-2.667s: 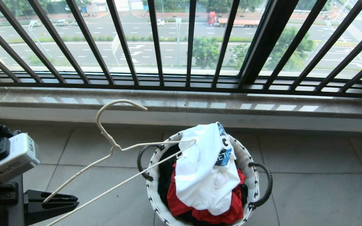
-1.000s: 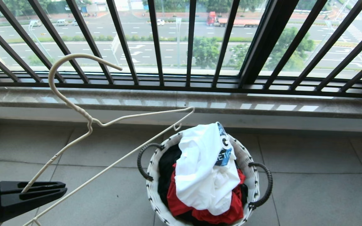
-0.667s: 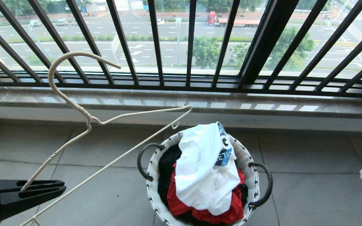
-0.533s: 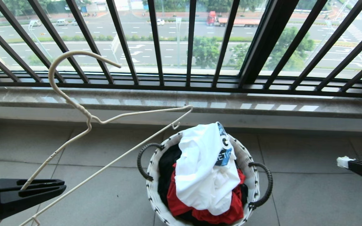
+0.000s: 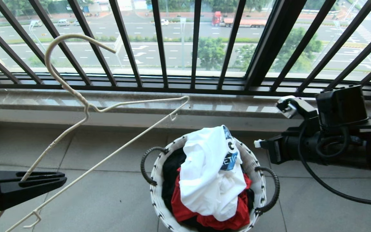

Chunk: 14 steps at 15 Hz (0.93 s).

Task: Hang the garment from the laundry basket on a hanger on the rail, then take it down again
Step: Pick up clothes from the basket

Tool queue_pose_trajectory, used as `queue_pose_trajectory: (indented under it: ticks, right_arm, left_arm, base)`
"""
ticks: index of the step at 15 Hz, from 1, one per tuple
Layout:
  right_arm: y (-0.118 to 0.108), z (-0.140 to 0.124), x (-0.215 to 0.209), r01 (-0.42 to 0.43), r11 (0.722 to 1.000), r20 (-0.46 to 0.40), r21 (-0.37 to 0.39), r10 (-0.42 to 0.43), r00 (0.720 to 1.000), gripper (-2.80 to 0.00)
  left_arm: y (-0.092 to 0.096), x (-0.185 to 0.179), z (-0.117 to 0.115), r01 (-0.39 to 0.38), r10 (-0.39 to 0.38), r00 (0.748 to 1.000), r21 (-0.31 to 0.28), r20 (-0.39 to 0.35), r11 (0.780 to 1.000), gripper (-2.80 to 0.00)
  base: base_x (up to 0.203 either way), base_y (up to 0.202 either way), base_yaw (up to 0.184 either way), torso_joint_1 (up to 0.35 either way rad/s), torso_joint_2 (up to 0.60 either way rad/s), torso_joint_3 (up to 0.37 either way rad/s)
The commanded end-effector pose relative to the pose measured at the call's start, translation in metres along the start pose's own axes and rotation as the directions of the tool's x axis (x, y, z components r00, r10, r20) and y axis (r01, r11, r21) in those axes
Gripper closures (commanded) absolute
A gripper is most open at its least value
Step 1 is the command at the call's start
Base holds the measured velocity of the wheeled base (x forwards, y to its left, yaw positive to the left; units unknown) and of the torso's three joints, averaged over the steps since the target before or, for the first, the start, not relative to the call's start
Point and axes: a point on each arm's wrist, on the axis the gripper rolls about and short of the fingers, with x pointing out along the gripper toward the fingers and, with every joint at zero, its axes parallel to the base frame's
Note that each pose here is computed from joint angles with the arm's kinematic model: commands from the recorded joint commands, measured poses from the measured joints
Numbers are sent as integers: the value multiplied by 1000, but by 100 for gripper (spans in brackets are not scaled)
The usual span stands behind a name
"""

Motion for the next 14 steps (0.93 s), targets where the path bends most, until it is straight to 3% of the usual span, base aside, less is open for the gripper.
queue_pose_trajectory:
  ticks: [1,4,5,10,14]
  right_arm:
    - [14,1,36,-43,999,-49,-19,42,998,0]
    - [36,4,38,-100,995,-46,-30,99,994,0]
    - [45,3,38,-123,991,-49,-44,121,991,-280]
    - [53,16,52,-73,996,-20,-53,72,997,-280]
    - [74,5,67,-27,995,-57,-91,22,998,-280]
  left_arm:
    - [0,-1,0,-2,2,1000,-1,3,1000,0]
    - [0,-2,2,-6,6,1000,-6,15,1000,0]
    - [0,-2,2,-9,9,1000,-4,23,1000,0]
    - [0,-3,3,-11,11,1000,-15,28,1000,0]
    - [0,-3,3,-11,11,1000,-15,28,1000,0]
  base:
    - [0,0,0,0,0,0]
    - [0,0,0,0,0,0]
    - [0,0,0,0,0,0]
    - [0,0,0,0,0,0]
    - [0,0,0,0,0,0]
